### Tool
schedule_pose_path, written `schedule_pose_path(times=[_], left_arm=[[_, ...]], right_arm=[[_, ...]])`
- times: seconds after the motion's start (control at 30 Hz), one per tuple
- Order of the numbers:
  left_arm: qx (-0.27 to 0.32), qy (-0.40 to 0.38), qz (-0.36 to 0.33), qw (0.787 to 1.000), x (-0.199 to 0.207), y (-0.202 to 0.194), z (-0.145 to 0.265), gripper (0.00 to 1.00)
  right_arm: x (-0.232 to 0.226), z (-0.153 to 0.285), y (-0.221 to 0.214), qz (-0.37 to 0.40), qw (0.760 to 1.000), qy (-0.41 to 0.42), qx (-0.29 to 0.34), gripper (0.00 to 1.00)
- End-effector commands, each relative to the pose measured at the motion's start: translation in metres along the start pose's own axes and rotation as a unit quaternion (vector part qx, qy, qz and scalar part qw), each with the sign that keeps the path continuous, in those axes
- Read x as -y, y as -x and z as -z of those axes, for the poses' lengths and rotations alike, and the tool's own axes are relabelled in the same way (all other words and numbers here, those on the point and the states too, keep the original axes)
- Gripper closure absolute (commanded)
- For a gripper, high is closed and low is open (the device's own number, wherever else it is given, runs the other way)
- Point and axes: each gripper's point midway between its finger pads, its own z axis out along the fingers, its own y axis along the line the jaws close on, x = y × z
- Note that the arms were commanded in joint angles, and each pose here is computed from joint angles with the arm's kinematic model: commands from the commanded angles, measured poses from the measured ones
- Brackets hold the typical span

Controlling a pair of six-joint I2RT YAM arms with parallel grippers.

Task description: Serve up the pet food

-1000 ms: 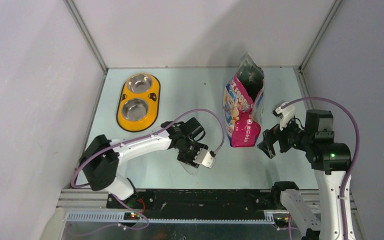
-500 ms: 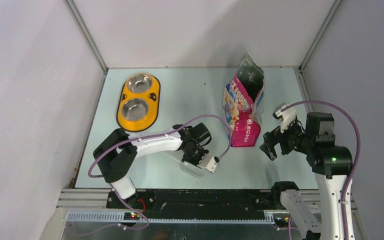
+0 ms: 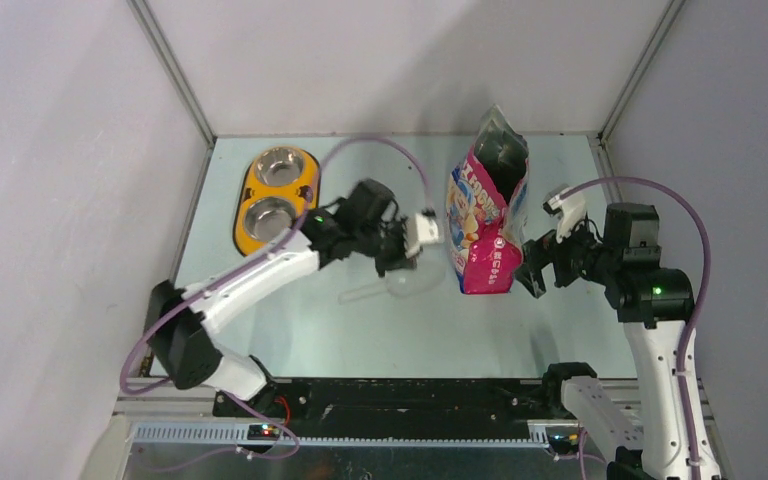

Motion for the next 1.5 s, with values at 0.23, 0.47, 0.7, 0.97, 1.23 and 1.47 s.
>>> schedule_pose_path(times=[0.23, 0.47, 0.7, 0.97, 1.23, 1.47], left_arm=[[0.329, 0.203, 0.327, 0.862, -0.100, 0.111, 0.174, 1.00], [0.431, 0.222, 0.442, 0.755, -0.133, 0.130, 0.226, 1.00], [0.486, 0.215, 0.518, 0.670, -0.154, 0.138, 0.250, 1.00], [0.468, 0.256, 0.533, 0.657, -0.187, 0.121, 0.241, 1.00], [0.359, 0.298, 0.426, 0.775, -0.159, 0.096, 0.209, 1.00], [0.217, 0.339, 0.232, 0.886, -0.121, 0.074, 0.179, 1.00]], right_arm=[[0.011, 0.013, 0.071, 0.060, 0.991, -0.035, 0.110, 0.01], [-0.038, 0.017, 0.126, 0.104, 0.969, 0.090, 0.204, 0.18], [-0.065, -0.011, 0.166, 0.094, 0.959, 0.155, 0.217, 0.15], [-0.081, -0.058, 0.207, 0.006, 0.955, 0.199, 0.218, 0.12], [-0.086, -0.057, 0.266, 0.050, 0.960, 0.117, 0.251, 0.18], [-0.099, -0.070, 0.247, 0.065, 0.972, 0.091, 0.204, 0.24]])
